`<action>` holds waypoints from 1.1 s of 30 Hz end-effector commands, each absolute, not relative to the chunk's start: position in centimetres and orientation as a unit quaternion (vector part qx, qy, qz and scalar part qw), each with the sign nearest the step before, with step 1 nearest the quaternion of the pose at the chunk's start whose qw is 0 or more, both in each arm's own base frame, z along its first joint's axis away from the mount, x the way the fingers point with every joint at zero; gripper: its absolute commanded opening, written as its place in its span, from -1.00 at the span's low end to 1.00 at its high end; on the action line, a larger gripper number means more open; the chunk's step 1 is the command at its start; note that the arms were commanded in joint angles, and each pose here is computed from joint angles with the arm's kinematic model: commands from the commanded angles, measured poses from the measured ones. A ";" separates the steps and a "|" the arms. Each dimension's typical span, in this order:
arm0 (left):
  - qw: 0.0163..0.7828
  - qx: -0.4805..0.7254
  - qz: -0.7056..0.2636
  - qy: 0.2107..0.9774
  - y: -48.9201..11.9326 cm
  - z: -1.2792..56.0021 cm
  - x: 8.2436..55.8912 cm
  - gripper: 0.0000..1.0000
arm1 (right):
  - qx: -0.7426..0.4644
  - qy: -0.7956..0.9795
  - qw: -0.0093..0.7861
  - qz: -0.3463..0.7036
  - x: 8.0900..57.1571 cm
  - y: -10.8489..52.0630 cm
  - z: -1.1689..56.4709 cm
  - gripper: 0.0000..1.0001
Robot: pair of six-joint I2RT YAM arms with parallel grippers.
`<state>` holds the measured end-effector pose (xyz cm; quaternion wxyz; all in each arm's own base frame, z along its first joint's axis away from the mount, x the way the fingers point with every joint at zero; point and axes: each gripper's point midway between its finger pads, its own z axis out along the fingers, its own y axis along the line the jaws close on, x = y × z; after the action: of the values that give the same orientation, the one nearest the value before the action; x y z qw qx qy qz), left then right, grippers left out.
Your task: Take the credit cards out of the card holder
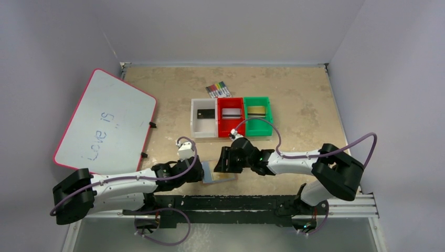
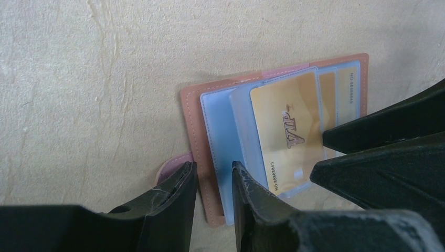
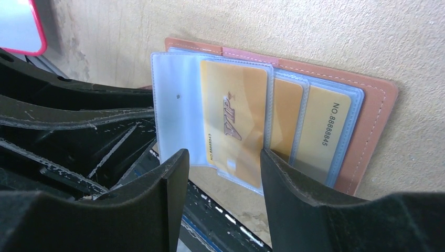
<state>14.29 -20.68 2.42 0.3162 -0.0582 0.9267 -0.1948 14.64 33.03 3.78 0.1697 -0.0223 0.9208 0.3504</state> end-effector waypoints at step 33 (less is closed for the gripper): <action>0.339 -0.136 -0.355 0.861 -25.5 7.9 16.0 -0.17 | -0.007 0.926 0.201 0.319 15.7 32.0 3.7 -0.18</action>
<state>15.91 -24.05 7.60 0.3473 -0.1180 0.8769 -0.3106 15.40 32.21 3.42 0.1867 -0.0166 0.9287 0.3201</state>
